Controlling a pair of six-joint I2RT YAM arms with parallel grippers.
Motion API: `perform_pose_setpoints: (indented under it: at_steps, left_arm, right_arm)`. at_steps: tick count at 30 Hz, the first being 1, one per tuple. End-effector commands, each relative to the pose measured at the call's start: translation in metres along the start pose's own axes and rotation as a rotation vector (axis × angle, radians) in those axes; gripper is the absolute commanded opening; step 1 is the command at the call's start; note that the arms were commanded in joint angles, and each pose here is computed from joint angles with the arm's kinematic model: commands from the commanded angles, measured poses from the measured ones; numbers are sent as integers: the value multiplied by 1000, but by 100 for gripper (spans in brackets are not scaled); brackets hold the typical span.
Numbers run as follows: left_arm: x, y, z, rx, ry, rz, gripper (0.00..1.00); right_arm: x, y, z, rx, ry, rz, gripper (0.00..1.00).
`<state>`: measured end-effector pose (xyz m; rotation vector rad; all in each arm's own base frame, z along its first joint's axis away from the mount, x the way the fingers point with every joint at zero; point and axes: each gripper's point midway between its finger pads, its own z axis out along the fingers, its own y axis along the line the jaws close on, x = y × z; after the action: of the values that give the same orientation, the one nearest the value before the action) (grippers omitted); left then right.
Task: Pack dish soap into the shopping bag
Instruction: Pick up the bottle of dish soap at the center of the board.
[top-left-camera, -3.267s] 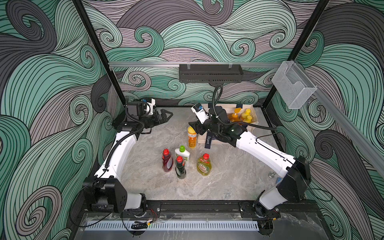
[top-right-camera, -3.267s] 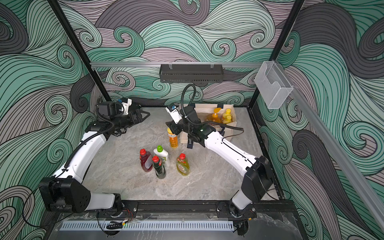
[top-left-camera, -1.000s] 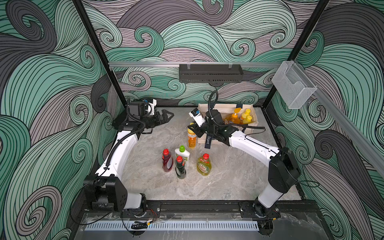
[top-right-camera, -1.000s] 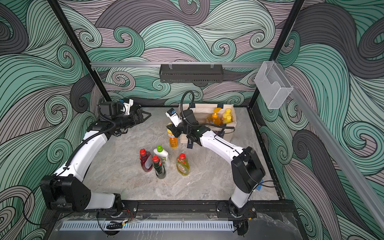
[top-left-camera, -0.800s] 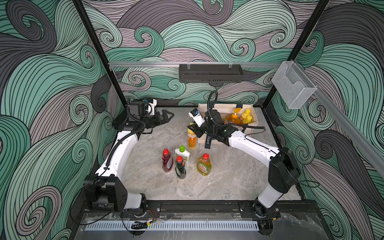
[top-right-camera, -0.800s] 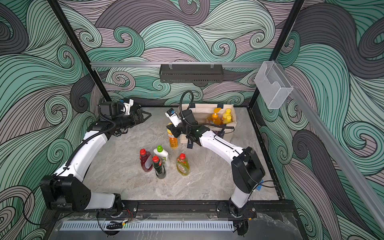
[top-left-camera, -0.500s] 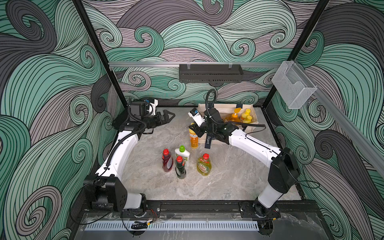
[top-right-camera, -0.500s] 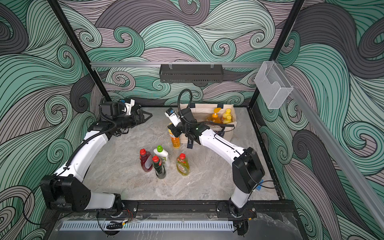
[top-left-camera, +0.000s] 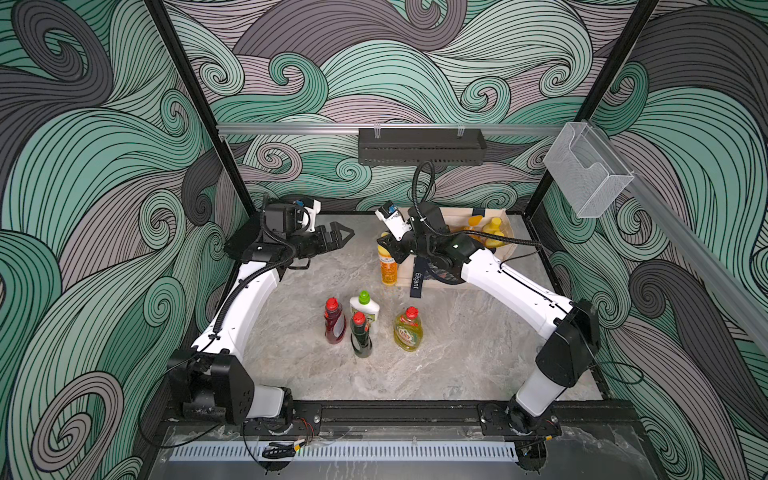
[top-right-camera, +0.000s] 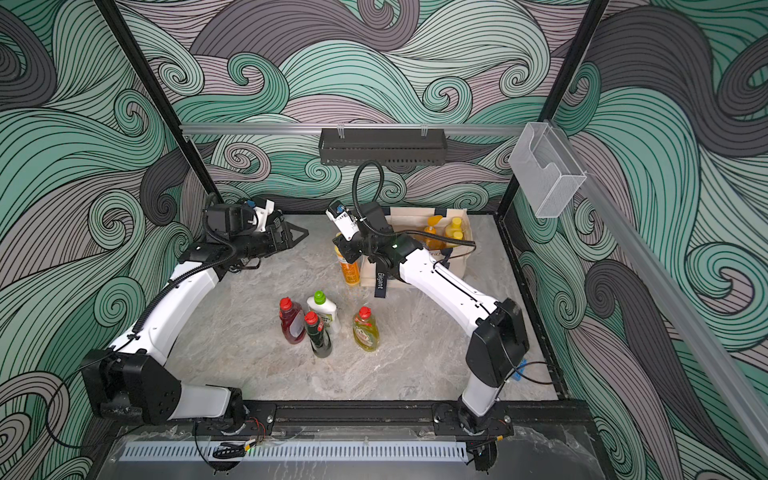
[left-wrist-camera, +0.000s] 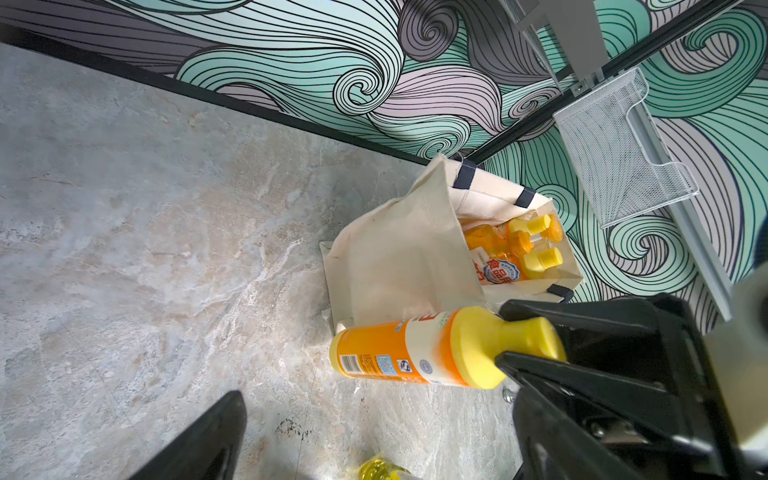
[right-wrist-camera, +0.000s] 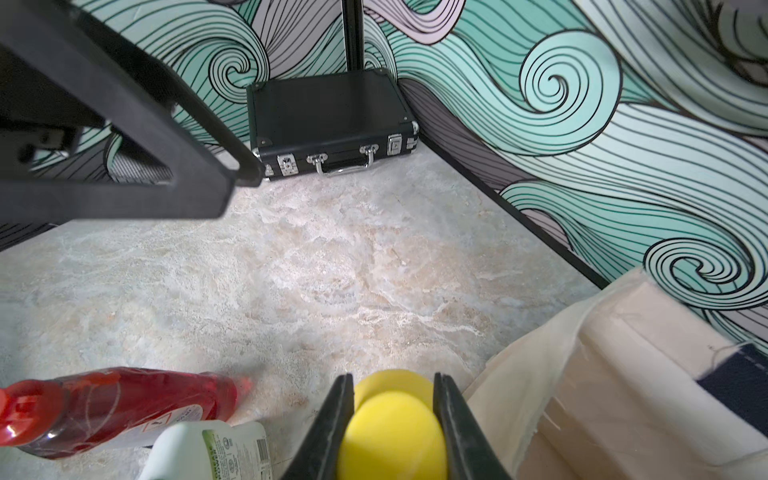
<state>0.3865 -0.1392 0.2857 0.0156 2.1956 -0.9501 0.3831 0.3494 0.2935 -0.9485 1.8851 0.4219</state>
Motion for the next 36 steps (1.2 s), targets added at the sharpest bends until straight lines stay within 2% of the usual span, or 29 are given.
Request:
perform_pose_setpoints:
  at_steps: [1, 10, 17, 36]
  left_arm:
    - [-7, -11, -3, 9, -11, 35, 98]
    - [-4, -16, 0, 14, 1, 47, 98]
    - [4, -14, 21, 9, 50, 48, 98]
    - [3, -25, 32, 16, 74, 102, 99]
  right_arm:
    - [-67, -14, -40, 70, -180, -32, 0]
    - [-96, -21, -61, 103, -198, -72, 0]
    - [-122, -26, -72, 122, -239, -72, 0]
    - [-165, -39, -106, 190, -311, -100, 0]
